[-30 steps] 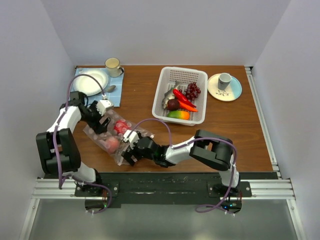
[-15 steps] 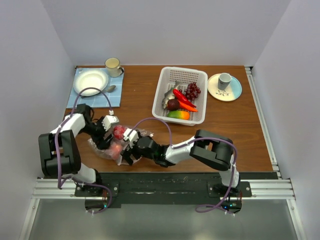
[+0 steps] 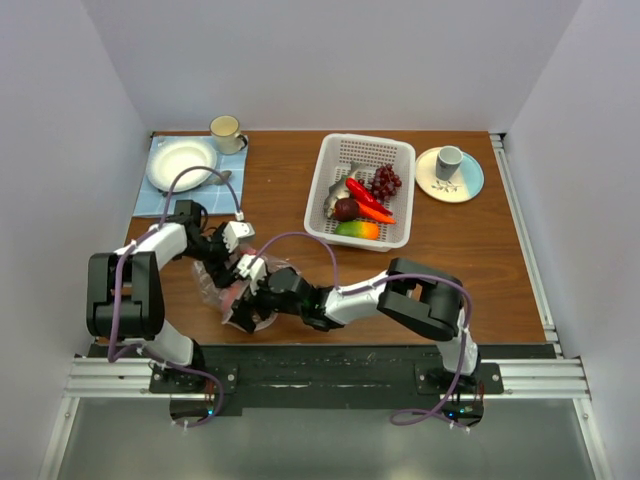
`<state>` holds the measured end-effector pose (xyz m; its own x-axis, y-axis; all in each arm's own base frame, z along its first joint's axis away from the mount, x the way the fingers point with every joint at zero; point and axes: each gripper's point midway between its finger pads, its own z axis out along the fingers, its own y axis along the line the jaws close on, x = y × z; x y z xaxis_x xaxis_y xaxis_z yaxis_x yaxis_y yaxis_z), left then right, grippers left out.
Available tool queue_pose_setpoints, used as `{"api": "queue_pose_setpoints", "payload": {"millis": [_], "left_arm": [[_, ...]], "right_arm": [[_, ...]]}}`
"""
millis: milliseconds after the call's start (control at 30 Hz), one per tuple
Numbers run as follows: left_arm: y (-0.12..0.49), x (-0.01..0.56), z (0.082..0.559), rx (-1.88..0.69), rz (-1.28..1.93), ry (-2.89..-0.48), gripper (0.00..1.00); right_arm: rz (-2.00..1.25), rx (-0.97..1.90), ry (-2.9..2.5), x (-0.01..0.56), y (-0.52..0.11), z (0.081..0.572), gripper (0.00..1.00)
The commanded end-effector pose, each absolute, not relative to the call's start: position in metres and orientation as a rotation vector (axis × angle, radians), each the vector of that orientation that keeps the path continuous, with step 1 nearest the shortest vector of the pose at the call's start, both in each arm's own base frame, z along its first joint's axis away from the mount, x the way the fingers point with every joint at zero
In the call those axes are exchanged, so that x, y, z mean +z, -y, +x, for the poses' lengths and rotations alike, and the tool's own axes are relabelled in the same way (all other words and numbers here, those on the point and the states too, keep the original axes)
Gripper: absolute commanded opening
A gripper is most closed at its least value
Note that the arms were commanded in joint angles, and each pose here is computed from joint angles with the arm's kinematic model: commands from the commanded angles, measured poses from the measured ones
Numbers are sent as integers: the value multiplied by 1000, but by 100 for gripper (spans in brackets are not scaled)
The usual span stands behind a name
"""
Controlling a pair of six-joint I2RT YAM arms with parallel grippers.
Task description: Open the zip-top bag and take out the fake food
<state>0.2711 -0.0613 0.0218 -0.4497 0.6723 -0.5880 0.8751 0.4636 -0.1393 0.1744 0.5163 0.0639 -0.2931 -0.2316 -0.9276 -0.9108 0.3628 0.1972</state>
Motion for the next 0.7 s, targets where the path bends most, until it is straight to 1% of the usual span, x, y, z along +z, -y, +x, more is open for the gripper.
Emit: {"api": "queue_pose_setpoints", "payload": {"millis": [0,233,400,433,500,533,600,633,667], "left_arm": [[81,15,248,-778,1262,-2306,98],[97,29,231,-944,1276,-2259,98],[93,29,234,-899,1295,-2270,98],[91,29,238,-881,1293,-2271,98],[86,26,244,-819,1307,-2281,98],[83,25,248,-789,1300,-2282,98],[74,20,253,-730,1305,-2312,97],[70,17,257,-704,1302,-2317,97],[67,16,258,-687,1298,-2327,97]], "right_arm": [[-984,978,-1698,77,-538,183,99],[-1019,926,-1727,55,-541,187,99],[-1040,898,-1757,38,-531,185,98],[-1056,919,-1748,41,-529,180,88],[-1059,920,-1753,45,-523,178,77],[-1069,906,-1775,40,-515,175,64],[-1049,901,-1771,56,-506,174,54],[-1068,875,-1808,46,-493,170,50],[-1062,884,-1795,61,-487,167,50]]}}
